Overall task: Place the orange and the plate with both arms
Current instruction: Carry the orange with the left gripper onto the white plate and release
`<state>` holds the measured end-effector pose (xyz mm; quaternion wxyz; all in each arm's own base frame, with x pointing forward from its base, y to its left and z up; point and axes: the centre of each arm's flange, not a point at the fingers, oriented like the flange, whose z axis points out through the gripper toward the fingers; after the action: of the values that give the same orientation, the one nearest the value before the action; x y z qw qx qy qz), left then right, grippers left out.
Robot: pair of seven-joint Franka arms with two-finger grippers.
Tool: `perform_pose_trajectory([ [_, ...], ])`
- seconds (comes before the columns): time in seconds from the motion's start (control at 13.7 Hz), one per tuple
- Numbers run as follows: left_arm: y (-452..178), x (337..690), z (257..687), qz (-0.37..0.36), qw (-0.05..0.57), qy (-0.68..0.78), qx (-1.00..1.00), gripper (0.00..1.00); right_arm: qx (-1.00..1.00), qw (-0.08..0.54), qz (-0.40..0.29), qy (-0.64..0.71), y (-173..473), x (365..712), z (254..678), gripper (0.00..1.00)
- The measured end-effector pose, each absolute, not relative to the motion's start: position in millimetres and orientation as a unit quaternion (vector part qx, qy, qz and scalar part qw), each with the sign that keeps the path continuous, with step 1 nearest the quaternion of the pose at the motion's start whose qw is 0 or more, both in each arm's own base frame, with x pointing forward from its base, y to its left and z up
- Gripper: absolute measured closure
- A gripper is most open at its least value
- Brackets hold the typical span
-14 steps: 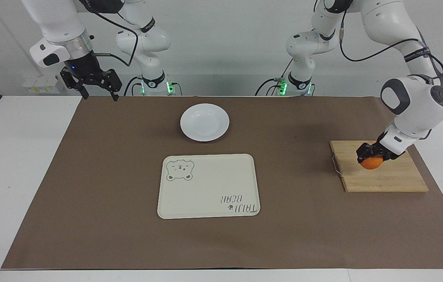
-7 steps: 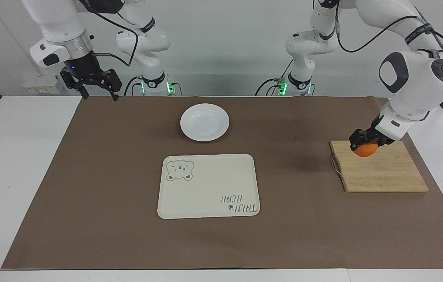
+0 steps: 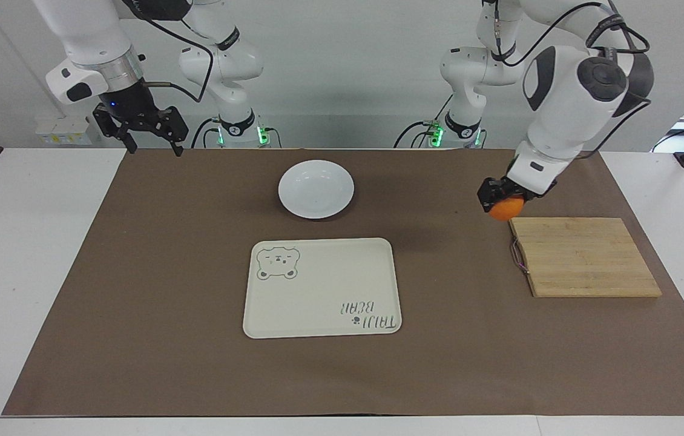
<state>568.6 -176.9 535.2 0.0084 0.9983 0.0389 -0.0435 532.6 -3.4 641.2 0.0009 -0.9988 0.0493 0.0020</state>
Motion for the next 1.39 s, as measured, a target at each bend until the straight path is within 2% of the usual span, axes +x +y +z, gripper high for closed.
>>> perform_pose_trajectory([
  [0.37,-278,528,509,-0.042,0.008,0.023,0.999,0.24,-0.999,0.001,0.002,0.049,-4,533,641,0.00],
  [0.73,-384,458,432,-0.027,0.041,-0.004,0.999,0.24,-0.999,0.001,0.002,0.050,-4,533,641,0.00],
  [1.39,-493,350,344,-0.029,0.092,0.057,0.994,0.24,-0.999,0.001,0.002,0.050,-4,533,641,0.00],
])
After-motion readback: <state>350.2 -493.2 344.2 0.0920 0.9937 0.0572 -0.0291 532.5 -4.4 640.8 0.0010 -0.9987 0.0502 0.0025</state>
